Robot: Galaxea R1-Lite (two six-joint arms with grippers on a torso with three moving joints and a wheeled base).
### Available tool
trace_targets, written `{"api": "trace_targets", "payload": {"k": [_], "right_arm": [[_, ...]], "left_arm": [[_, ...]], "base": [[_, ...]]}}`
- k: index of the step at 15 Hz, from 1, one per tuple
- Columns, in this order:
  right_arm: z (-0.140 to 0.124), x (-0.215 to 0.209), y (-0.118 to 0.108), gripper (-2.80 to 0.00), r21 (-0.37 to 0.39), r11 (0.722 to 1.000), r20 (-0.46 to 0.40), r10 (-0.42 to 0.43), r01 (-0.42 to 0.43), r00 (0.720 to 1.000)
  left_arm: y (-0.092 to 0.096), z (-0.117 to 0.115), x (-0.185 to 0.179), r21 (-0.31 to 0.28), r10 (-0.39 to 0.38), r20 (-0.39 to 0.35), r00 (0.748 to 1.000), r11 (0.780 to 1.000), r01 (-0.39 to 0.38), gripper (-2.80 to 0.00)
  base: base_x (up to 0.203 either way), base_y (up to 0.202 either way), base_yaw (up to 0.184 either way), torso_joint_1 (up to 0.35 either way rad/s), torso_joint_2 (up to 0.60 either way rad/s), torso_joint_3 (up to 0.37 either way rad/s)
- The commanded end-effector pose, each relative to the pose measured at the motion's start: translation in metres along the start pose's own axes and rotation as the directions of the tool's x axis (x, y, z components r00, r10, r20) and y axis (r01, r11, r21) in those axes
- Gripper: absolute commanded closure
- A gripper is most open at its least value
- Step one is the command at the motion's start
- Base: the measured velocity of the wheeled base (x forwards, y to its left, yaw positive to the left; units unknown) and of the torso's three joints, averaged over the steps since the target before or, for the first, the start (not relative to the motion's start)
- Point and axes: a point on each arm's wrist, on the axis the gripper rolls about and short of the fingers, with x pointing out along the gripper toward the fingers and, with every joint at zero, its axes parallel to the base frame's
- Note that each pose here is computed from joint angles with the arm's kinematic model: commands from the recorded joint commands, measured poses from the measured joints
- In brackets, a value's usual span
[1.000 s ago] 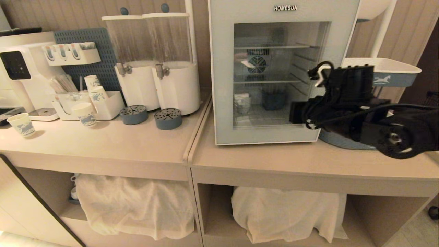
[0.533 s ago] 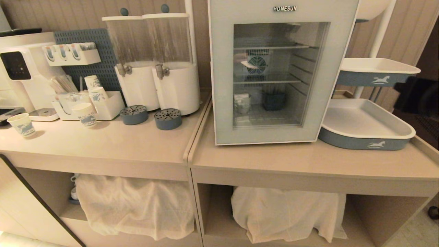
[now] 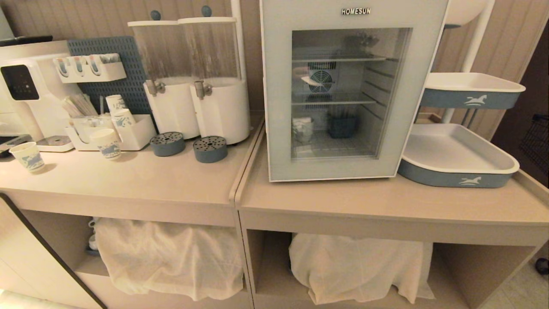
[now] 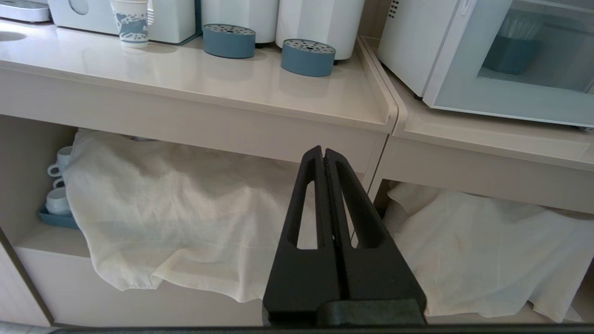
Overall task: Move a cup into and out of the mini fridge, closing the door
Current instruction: Open the freezer door
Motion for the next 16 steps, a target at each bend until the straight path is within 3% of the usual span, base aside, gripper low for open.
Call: {"api": "trace_targets", "payload": {"k": [1,4,5,7,9,11,13,15,16], "right_arm": [[-0.016,-0.049,-0.038,0.0,0.089,0.996,0.119,-0.025,0.015,0.993],[-0.054,-0.084,-0.066,0.0,0.126,0.991,0.173,-0.054,0.033,0.983],[-0.069,-0.089,-0.071,0.0,0.111,0.994,0.182,-0.013,-0.007,0.983],[-0.102,-0.082,-0.068,0.0,0.002,0.987,0.153,0.158,-0.16,0.976],[-0.131,-0.069,-0.063,0.0,-0.148,0.956,0.142,0.272,-0.251,0.952],[-0.152,-0.063,-0.061,0.0,-0.218,0.921,0.084,0.347,-0.323,0.934],[-0.157,-0.065,-0.059,0.0,-0.185,0.864,0.011,0.479,-0.469,0.878],[-0.169,-0.067,-0.062,0.0,-0.172,0.847,-0.169,0.478,-0.504,0.862],[-0.168,-0.067,-0.062,0.0,-0.17,0.844,-0.175,0.482,-0.508,0.859]], "left_arm": [[0.002,-0.011,0.001,-0.002,0.004,-0.034,0.999,1.0,-0.005,0.0],[0.002,-0.011,0.001,-0.002,0.006,-0.033,0.999,1.0,-0.006,0.0],[0.002,-0.011,0.001,-0.002,0.004,-0.034,0.999,1.0,-0.005,0.0],[0.002,-0.011,0.001,-0.002,0.004,-0.034,0.999,1.0,-0.005,0.0],[0.002,-0.011,0.001,-0.002,0.005,-0.034,0.999,1.0,-0.005,0.0],[0.002,-0.011,0.001,-0.002,0.004,-0.034,0.999,1.0,-0.005,0.0],[0.002,-0.011,0.001,-0.002,0.004,-0.034,0.999,1.0,-0.005,0.0],[0.002,-0.011,0.001,-0.002,0.004,-0.034,0.999,1.0,-0.005,0.0],[0.002,-0.011,0.001,-0.002,0.004,-0.034,0.999,1.0,-0.005,0.0]], "base": [[0.0,0.0,0.0,0.0,0.0,0.0],[0.0,0.0,0.0,0.0,0.0,0.0],[0.0,0.0,0.0,0.0,0.0,0.0],[0.0,0.0,0.0,0.0,0.0,0.0],[0.0,0.0,0.0,0.0,0.0,0.0],[0.0,0.0,0.0,0.0,0.0,0.0],[0.0,0.0,0.0,0.0,0.0,0.0],[0.0,0.0,0.0,0.0,0.0,0.0],[0.0,0.0,0.0,0.0,0.0,0.0]]}}
